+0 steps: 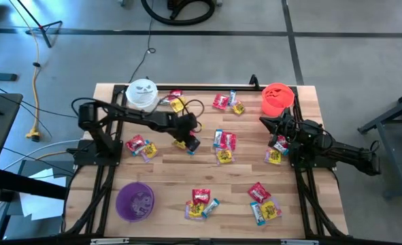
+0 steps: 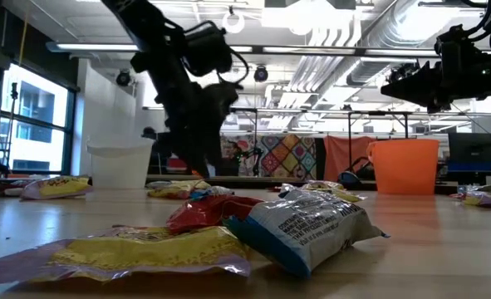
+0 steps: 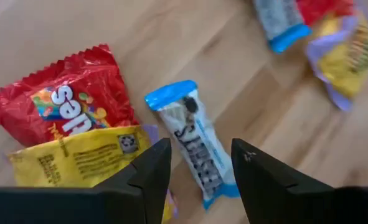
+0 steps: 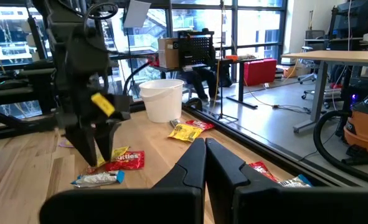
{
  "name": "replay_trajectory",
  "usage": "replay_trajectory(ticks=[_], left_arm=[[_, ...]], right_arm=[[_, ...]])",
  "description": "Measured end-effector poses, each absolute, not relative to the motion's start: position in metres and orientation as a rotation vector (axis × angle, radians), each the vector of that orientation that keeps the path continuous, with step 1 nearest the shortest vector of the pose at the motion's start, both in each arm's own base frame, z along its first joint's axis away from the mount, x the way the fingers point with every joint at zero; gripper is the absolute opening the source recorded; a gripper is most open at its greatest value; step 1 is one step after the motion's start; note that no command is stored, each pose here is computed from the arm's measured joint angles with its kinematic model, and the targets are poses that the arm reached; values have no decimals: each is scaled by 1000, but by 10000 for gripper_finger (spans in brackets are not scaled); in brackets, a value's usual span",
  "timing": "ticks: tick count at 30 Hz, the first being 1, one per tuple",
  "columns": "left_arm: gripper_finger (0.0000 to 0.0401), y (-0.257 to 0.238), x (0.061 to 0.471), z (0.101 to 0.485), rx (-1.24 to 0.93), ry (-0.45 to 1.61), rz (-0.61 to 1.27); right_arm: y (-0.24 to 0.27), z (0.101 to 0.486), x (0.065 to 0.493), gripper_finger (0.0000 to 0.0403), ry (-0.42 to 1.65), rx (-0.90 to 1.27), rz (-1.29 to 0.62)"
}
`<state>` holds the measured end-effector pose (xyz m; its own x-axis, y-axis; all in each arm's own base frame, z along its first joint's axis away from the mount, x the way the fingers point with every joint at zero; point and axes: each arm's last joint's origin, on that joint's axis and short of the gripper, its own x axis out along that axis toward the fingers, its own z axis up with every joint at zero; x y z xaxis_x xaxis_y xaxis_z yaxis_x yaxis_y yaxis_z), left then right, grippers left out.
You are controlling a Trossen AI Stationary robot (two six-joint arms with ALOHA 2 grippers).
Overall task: Sort candy
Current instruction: Put the white candy into the white bucket
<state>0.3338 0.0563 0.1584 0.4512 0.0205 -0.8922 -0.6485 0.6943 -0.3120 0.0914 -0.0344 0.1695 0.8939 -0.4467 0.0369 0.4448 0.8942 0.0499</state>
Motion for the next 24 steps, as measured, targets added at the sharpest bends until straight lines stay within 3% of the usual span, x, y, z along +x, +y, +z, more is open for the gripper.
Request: replay_trajectory(ticks=[15,18,24], left_arm=[[158,56,349,135,-819,1074,620],[134,54,349,136,-806,1074,624],[49,52,348,137,-781,1091,586]], right_arm=[[-34,170,91,0,-48,40,-462],[-34,169,91,0,-48,40,-462],[-34,170,91,0,-48,40,-463]])
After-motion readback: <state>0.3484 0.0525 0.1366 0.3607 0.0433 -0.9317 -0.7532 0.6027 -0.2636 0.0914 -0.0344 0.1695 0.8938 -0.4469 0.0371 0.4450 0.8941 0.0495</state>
